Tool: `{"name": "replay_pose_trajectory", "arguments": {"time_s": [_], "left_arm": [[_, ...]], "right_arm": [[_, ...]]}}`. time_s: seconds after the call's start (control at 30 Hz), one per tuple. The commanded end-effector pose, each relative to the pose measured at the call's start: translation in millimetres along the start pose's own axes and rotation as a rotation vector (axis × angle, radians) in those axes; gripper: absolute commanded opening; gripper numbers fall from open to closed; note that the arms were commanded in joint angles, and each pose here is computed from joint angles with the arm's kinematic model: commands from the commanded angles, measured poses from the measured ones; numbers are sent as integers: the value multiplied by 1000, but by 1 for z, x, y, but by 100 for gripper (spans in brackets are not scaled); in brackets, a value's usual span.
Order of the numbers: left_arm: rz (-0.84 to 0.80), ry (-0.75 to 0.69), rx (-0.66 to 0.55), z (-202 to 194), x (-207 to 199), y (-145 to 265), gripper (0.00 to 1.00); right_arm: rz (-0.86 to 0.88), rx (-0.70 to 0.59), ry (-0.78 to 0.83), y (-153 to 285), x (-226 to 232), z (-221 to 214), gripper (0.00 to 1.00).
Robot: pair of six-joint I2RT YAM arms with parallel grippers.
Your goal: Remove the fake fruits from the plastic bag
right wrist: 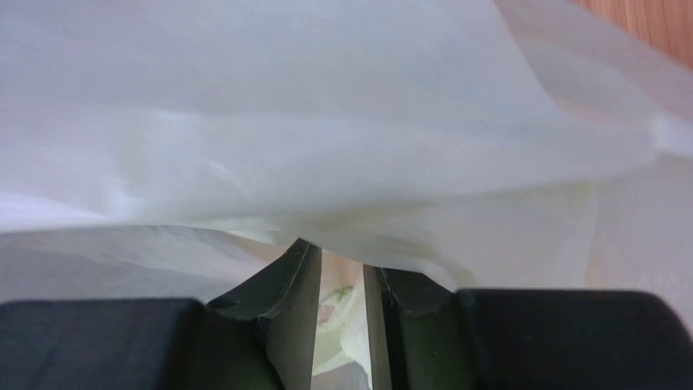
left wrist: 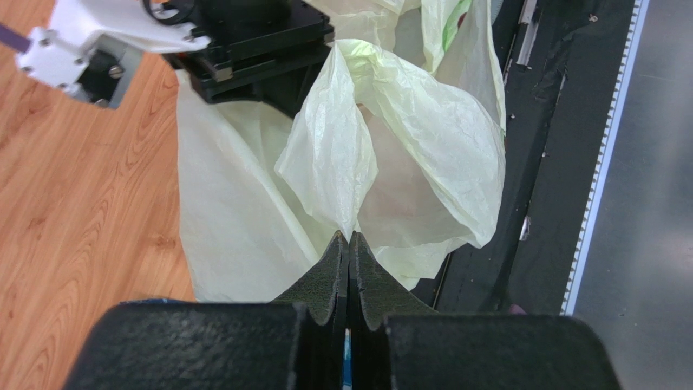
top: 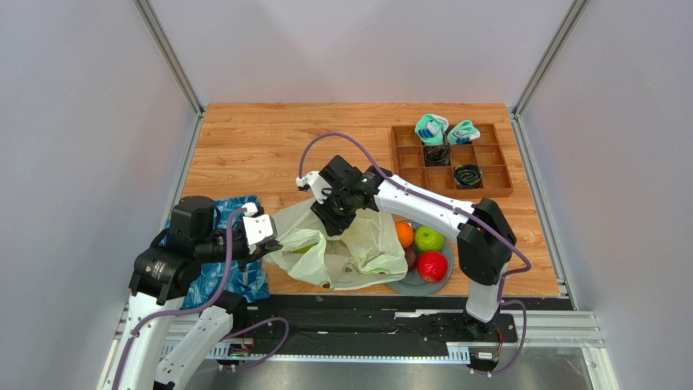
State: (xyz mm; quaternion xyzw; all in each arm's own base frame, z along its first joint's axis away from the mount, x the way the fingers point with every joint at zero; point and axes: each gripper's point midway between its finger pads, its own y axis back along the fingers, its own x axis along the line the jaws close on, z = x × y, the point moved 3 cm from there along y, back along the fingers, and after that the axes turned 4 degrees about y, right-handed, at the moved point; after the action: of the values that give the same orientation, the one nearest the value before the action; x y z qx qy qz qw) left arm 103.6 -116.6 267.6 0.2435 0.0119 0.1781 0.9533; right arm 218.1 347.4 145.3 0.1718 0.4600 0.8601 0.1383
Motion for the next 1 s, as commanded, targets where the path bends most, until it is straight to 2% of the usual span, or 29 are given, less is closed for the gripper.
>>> {"name": "replay_pose_trajectory", "arguments": {"time_s": [0.0,0.07,0.23,0.33,0.43,0.6,0.7,0.83,0.97], "left_arm": [[-10,-33,-34,16,6,-1,0],[-11,-24,-33,16,8,-3,0],[52,-24,-75,25,18,-3,0],[200,-32,-71,28,36,6,0],[216,-80,-89,32,32,13,0],[257,-142,-106,35,28,25,0],[266,-188,-91,35,26,30,0],[227,-248,-76,32,18,33,0],[185,-291,-82,27,7,33,0]], "right_arm": [[164,-102,159,13,26,42,28],[175,-88,212,10,30,43,25],[277,20,324,7,44,11,18],[268,86,394,5,37,-12,17],[273,122,482,7,33,-31,20],[147,93,583,-3,11,-15,29],[19,163,553,-22,-15,-4,31],[-147,159,534,-23,-45,21,34],[-312,189,463,-21,-80,21,45]]}}
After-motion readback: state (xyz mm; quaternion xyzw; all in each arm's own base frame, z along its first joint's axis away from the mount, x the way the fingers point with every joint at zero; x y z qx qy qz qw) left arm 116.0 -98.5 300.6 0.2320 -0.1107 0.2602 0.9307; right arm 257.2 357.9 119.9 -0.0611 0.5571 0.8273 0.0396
